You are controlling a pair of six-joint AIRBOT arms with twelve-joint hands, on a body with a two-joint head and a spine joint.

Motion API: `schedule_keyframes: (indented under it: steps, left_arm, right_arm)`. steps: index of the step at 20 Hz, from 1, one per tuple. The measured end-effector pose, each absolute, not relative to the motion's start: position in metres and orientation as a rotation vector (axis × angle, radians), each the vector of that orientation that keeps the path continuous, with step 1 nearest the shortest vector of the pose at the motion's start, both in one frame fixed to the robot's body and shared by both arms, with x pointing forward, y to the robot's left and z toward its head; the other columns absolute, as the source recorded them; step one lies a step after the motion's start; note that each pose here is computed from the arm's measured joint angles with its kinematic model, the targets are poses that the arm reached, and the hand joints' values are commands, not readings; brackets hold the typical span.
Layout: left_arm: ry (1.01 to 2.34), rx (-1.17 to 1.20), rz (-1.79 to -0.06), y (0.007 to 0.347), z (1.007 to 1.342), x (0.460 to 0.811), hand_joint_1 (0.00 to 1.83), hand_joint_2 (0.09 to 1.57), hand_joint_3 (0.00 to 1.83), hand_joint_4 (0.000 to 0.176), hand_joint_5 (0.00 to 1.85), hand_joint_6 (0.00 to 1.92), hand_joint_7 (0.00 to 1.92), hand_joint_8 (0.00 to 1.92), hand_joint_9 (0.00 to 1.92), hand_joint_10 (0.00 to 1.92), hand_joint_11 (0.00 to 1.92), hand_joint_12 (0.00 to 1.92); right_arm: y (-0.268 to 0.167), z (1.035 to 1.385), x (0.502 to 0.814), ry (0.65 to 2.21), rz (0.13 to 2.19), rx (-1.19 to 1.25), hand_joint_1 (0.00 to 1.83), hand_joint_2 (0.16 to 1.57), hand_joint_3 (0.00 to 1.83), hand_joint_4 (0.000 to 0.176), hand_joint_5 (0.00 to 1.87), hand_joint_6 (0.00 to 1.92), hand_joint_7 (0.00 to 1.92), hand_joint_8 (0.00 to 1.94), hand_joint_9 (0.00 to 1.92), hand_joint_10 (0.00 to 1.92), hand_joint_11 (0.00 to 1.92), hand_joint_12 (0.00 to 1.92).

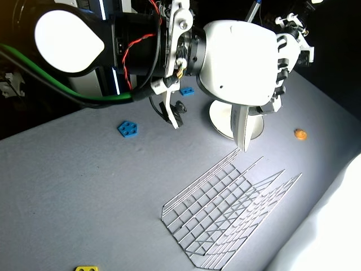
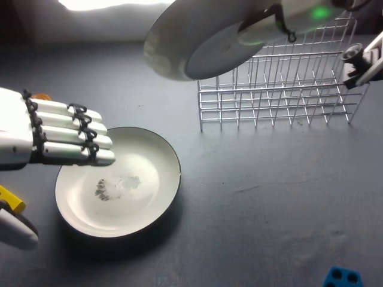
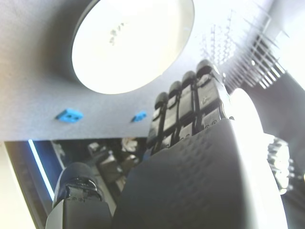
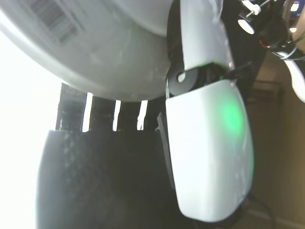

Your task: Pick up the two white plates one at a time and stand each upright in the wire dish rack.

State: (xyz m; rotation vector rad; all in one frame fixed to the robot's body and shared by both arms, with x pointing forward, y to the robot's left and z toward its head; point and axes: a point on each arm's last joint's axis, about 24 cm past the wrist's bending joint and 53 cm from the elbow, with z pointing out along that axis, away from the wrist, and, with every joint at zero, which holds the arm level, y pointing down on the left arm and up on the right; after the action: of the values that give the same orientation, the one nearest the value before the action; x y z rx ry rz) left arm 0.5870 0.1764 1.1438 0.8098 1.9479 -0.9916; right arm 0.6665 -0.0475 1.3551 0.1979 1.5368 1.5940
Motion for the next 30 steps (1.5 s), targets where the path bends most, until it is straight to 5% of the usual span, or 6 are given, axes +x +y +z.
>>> schedule_keyframes:
  steps: [10,30]
  left_arm:
    - [2.045,0.794,-0.95,0.182,1.109,0.588,0.0,1.0,0.0,0.0,0.01,0.0,0.0,0.0,0.0,0.0,0.0,0.0]
    - [2.052,0.758,-0.933,0.187,1.11,0.594,0.0,1.0,0.0,0.0,0.04,0.01,0.04,0.01,0.02,0.01,0.03,0.01]
  right_arm:
    - [-0.103,1.364,0.706,1.506,1.594,0.477,1.38,1.1,0.0,0.0,0.92,1.04,1.02,0.86,0.98,1.09,0.81,1.06]
    - [-0.138,1.353,0.731,1.528,1.541,0.58,1.38,1.1,0.0,0.0,0.91,1.05,1.02,0.87,0.98,1.09,0.81,1.07]
